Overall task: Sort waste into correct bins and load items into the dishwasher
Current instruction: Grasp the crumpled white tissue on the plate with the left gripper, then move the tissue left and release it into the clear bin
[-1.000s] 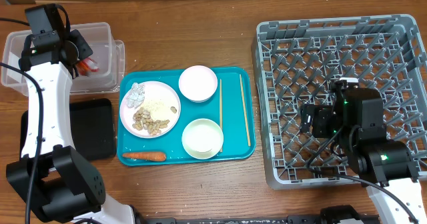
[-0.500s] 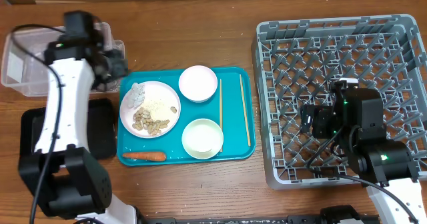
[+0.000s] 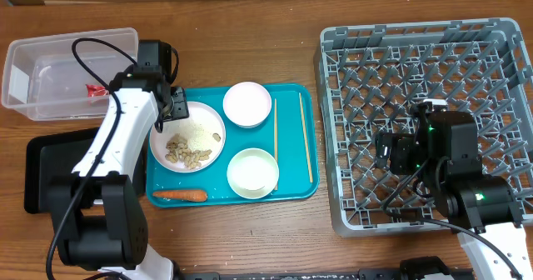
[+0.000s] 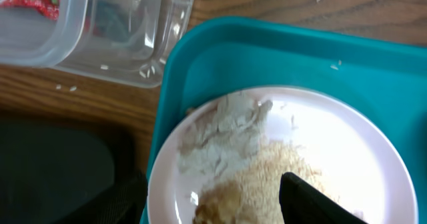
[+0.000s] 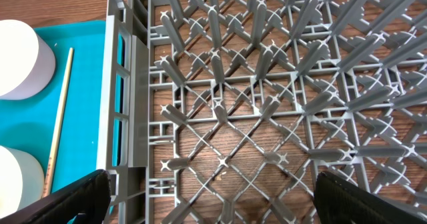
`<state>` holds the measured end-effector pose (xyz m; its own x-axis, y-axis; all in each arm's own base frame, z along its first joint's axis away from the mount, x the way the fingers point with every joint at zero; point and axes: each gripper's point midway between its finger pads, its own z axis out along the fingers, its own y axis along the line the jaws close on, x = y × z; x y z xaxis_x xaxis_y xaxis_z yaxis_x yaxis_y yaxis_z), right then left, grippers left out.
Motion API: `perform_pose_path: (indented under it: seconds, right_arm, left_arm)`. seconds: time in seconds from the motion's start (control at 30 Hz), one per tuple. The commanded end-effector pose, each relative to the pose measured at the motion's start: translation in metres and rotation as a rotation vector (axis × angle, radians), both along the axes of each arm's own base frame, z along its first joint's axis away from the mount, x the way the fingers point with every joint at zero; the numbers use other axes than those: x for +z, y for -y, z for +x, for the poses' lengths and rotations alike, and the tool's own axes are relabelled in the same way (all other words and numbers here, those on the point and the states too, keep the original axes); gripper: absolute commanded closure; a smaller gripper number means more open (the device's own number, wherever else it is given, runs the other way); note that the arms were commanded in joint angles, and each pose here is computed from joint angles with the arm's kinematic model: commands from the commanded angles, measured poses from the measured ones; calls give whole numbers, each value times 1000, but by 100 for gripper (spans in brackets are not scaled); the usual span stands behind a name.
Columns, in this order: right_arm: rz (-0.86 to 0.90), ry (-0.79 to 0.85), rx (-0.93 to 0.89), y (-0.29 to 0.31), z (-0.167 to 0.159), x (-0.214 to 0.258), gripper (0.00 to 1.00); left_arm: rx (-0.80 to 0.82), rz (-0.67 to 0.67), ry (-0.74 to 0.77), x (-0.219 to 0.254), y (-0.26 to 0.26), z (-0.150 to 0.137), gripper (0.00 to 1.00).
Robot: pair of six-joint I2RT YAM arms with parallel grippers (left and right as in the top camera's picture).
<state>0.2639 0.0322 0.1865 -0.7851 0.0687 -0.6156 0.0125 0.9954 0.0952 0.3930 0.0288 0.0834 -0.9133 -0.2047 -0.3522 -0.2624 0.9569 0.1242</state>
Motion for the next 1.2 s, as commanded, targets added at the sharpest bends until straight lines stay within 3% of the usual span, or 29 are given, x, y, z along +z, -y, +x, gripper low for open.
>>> perform_pose_path:
  seconds: [0.0,0.23,0.3,0.33,0.43,0.7,1.0,1.17]
  right_arm:
    - [1,36,-13,2,5,14,0]
    - [0,37,-13,2,5,14,0]
    - [0,36,-13,2,5,14,0]
    - [0,35,-13,2,4,13,0]
    - [0,34,-13,2,4,13,0]
    - [0,34,-13,2,4,13,0]
    - [-1,34,-13,2,4,13,0]
    - [0,34,-13,2,4,13,0]
  left_arm:
    - [-1,35,-46,-27,-6,-7,35]
    - [-5,27,-105,-55,-4,-12,40]
    - [-5,26,-114,-58,-4,-13,52]
    - [-6,26,-116,-59,-4,-13,69]
    - [-7,27,-116,-58,-4,-13,96]
    - [-6,25,-80,-20,-3,-4,96]
    - [32,51,207,98,-17,31,96]
    - [132,113,309,115,-58,47,96]
